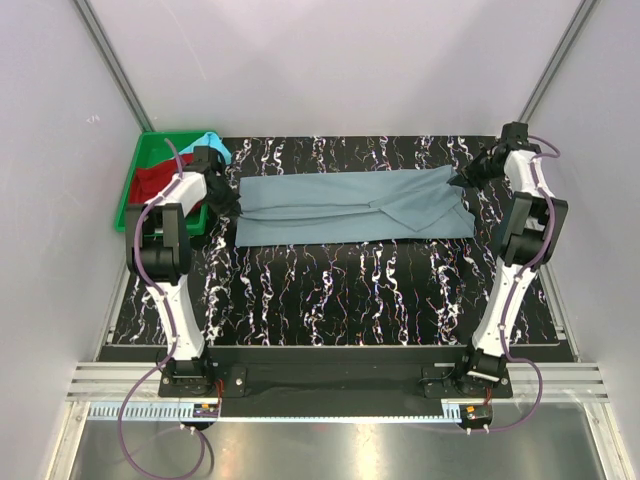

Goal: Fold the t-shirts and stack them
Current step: Fold the tshirt

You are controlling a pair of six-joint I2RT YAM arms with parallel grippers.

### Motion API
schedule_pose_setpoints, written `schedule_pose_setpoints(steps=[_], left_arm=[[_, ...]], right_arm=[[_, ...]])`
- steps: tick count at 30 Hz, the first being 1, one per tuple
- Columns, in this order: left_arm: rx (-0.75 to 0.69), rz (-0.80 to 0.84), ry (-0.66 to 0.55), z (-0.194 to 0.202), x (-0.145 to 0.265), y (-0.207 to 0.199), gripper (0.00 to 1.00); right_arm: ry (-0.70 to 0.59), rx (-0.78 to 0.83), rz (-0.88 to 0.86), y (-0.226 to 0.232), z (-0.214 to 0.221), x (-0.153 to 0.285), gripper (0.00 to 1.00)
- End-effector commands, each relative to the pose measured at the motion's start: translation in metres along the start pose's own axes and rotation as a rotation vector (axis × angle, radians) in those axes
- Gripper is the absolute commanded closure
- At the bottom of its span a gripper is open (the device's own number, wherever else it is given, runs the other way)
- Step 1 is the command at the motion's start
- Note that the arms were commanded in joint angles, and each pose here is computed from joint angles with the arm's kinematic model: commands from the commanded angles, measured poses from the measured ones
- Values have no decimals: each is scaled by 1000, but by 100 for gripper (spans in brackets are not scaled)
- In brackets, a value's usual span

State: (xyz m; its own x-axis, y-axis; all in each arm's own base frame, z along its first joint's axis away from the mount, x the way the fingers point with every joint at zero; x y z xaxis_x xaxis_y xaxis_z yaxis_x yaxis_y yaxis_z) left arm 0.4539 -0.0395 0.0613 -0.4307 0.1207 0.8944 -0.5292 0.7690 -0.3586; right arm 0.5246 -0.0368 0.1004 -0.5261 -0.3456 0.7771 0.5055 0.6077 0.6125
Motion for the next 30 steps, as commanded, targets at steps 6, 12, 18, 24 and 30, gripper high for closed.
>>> schedule_pose_setpoints(steps=[6, 12, 18, 24, 30], left_arm=[[-29, 32, -53, -23, 2, -11, 70], [-52, 51, -124, -30, 48, -19, 59], [-130, 124, -184, -5, 111, -21, 55], [-228, 188, -91, 50, 109, -18, 57], [-272, 233, -18, 78, 81, -20, 62]], right_arm=[[-14, -6, -16, 7, -24, -14, 78], [-60, 67, 108, 14, -42, 23, 55], [-119, 166, 215, 32, -19, 74, 51], [-54, 362, 273, 69, 68, 64, 47], [35, 489, 205, 113, 181, 19, 50]])
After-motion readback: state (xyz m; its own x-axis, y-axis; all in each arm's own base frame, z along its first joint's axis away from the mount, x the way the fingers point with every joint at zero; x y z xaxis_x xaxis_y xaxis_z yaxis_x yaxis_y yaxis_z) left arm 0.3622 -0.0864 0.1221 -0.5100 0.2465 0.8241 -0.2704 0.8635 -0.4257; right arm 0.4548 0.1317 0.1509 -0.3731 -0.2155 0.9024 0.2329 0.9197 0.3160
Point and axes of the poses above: each gripper's point midway between its finger pads, its own x axis back along the fingers, its own y axis along the line the jaws close on, z = x × y, the point moved 2 cm from there along x, back along the fingers, and after that the axes turned 1 degree about -x, right-handed, at the moved point
